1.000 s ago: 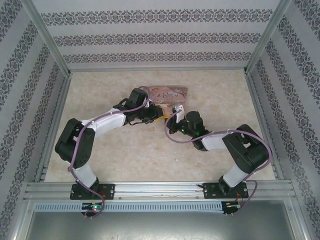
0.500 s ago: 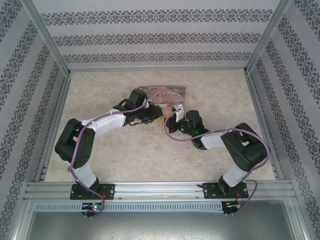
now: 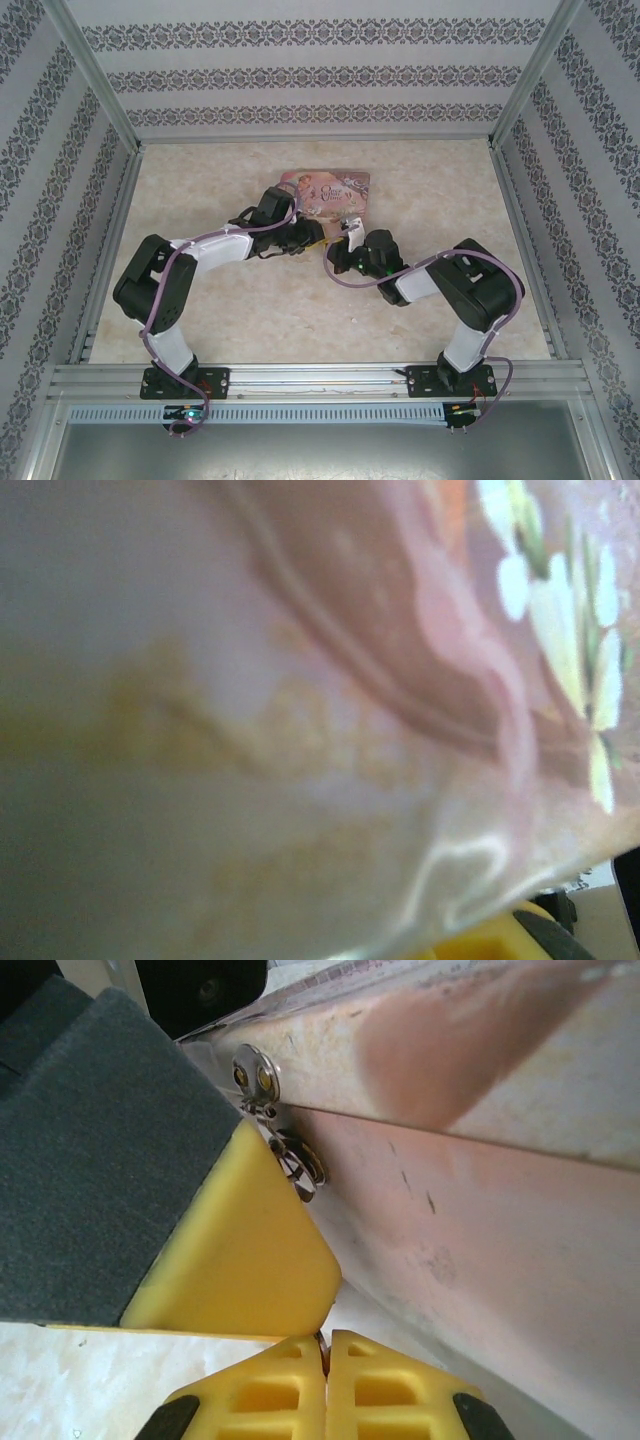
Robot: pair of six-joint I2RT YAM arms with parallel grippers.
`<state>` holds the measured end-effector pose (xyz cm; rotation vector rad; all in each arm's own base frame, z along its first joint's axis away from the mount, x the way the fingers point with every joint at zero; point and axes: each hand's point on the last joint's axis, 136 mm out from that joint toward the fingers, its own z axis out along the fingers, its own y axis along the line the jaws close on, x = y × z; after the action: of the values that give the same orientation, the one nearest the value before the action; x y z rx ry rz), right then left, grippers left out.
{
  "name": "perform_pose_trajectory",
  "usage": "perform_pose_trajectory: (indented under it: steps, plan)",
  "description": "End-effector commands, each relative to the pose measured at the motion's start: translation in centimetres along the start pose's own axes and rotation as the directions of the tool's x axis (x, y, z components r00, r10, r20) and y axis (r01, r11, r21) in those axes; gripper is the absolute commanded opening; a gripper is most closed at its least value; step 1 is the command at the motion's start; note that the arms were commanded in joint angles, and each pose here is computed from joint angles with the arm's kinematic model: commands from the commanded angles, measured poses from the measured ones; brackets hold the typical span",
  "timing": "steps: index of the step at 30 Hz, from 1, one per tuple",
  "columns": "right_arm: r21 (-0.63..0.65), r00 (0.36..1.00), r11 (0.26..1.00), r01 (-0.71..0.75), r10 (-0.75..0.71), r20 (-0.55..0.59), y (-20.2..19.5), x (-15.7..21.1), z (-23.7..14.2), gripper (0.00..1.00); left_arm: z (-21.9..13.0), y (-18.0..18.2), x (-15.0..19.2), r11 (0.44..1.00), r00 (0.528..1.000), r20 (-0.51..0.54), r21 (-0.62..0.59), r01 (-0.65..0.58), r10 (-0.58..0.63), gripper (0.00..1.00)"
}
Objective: Unlock the padlock with the key
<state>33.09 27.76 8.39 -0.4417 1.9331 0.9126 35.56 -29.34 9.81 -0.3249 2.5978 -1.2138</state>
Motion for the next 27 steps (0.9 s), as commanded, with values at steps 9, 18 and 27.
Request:
perform_pose_trajectory:
  steps: [9, 18, 27]
  plan:
    - [0.062, 0.995, 0.995, -0.077, 0.073, 0.062, -1.8, 1.0, 0.0, 0.0, 1.0, 0.3, 2.6, 0.998, 0.997, -0.079, 0.059, 0.018, -0.014, 0.4]
    - [0.069, 0.994, 0.992, -0.106, 0.103, 0.043, -2.0, 2.3, -0.2, 0.0, -1.2, 1.2, 2.3, 0.999, 1.0, -0.018, 0.039, 0.012, -0.011, 0.51]
    - [0.04, 0.989, 0.988, -0.15, 0.149, 0.015, -0.9, 2.5, 0.1, 0.0, -7.0, 1.6, 0.0, 0.996, 0.977, 0.212, 0.071, -0.045, 0.029, 0.56]
